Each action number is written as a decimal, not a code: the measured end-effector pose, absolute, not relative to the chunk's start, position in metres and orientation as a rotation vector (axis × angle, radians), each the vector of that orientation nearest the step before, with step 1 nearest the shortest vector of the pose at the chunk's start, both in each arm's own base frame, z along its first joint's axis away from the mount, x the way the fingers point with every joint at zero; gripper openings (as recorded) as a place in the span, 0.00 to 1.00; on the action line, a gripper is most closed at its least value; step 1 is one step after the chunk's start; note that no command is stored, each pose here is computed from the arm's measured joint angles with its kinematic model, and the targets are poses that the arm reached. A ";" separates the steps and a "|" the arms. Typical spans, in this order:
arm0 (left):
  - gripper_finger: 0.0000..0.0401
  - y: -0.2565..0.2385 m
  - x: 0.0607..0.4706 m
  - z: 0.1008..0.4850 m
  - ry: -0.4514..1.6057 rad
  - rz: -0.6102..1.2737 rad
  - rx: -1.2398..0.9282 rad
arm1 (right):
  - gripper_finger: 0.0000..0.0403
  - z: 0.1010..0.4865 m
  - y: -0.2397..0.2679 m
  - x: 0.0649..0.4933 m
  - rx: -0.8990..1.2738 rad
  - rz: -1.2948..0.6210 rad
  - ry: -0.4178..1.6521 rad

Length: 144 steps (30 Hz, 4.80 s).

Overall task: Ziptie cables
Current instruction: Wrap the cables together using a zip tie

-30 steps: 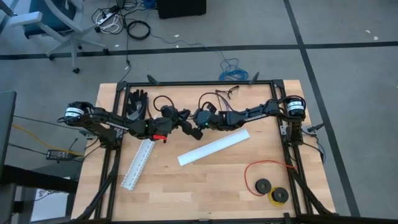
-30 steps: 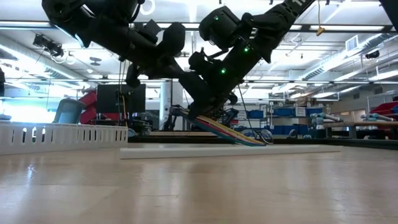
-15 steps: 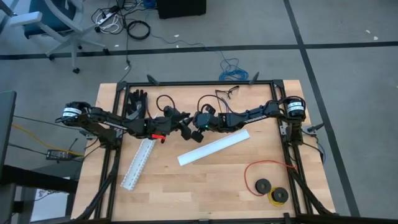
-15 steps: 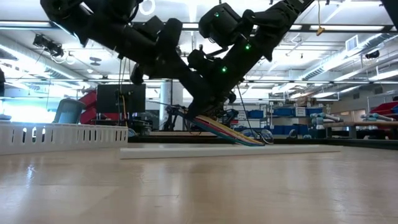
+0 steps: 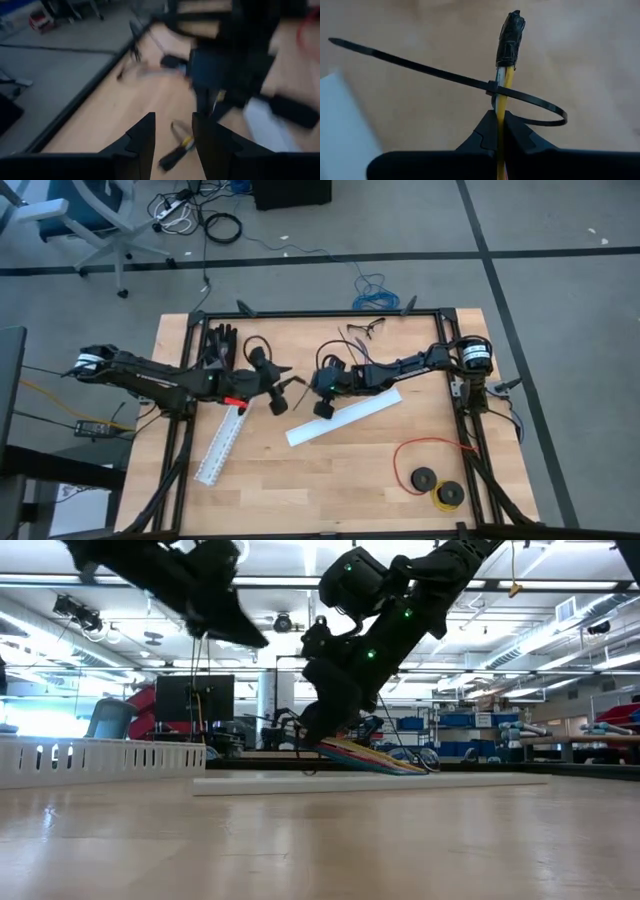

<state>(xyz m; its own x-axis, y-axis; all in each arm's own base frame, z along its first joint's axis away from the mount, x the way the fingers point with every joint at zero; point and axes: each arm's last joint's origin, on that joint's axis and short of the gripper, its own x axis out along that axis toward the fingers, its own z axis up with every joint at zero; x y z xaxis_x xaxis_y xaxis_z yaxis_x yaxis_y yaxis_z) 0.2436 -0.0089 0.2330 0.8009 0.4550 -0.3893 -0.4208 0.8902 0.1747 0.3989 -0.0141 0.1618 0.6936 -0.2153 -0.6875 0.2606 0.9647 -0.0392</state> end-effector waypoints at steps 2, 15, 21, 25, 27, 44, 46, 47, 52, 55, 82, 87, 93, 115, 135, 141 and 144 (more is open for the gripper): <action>0.34 -0.012 0.241 0.227 0.506 0.456 0.107 | 0.01 0.161 -0.015 0.399 0.070 -0.191 0.771; 0.34 -0.022 0.261 0.180 0.741 0.164 0.253 | 0.01 0.161 -0.027 0.398 0.143 0.021 0.784; 0.34 -0.029 0.272 0.169 0.729 0.049 0.449 | 0.01 0.163 -0.037 0.399 0.187 0.080 0.748; 0.34 -0.033 0.276 0.157 0.758 -0.020 0.600 | 0.01 0.165 -0.042 0.400 0.225 0.122 0.716; 0.34 -0.034 0.279 0.154 0.752 -0.005 0.639 | 0.01 0.166 -0.044 0.400 0.234 0.125 0.715; 0.34 -0.042 0.288 0.165 0.606 0.082 0.705 | 0.01 0.165 -0.048 0.399 0.255 0.146 0.717; 0.34 -0.042 0.288 0.165 0.602 0.076 0.706 | 0.01 0.165 -0.048 0.399 0.255 0.146 0.717; 0.34 -0.042 0.288 0.165 0.603 0.076 0.706 | 0.01 0.165 -0.048 0.399 0.255 0.146 0.717; 0.34 -0.043 0.288 0.165 0.601 0.052 0.698 | 0.01 0.165 -0.048 0.399 0.257 0.153 0.717; 0.34 -0.043 0.288 0.165 0.601 0.050 0.697 | 0.01 0.166 -0.049 0.400 0.274 0.145 0.706; 0.34 -0.054 0.296 0.144 0.672 0.048 1.171 | 0.01 0.169 -0.079 0.396 0.416 0.143 0.670; 0.34 -0.049 0.296 0.143 0.730 0.065 1.312 | 0.01 0.173 -0.084 0.397 0.441 0.189 0.625; 0.34 -0.040 0.298 0.126 0.844 0.030 1.484 | 0.01 0.176 -0.087 0.398 0.465 0.219 0.596; 0.08 -0.039 0.334 0.113 0.859 0.134 1.583 | 0.01 0.180 -0.090 0.400 0.457 0.224 0.546; 0.00 -0.035 0.298 0.195 0.438 0.064 0.471 | 0.01 0.169 -0.086 0.395 0.425 0.182 0.657; 0.00 -0.029 0.292 0.182 0.474 0.092 0.370 | 0.06 0.167 -0.067 0.400 0.302 0.096 0.665; 0.00 -0.028 0.289 0.176 0.483 0.096 0.341 | 0.13 0.167 -0.059 0.402 0.216 0.095 0.663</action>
<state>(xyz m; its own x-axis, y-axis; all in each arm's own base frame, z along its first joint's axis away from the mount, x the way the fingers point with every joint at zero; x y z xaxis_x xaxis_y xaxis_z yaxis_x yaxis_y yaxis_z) 0.2886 -0.0280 0.1761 0.8825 0.1707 -0.4383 -0.0108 0.9389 0.3440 0.4016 -0.0591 0.1673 0.7848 0.1561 -0.5998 -0.0189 0.9733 0.2286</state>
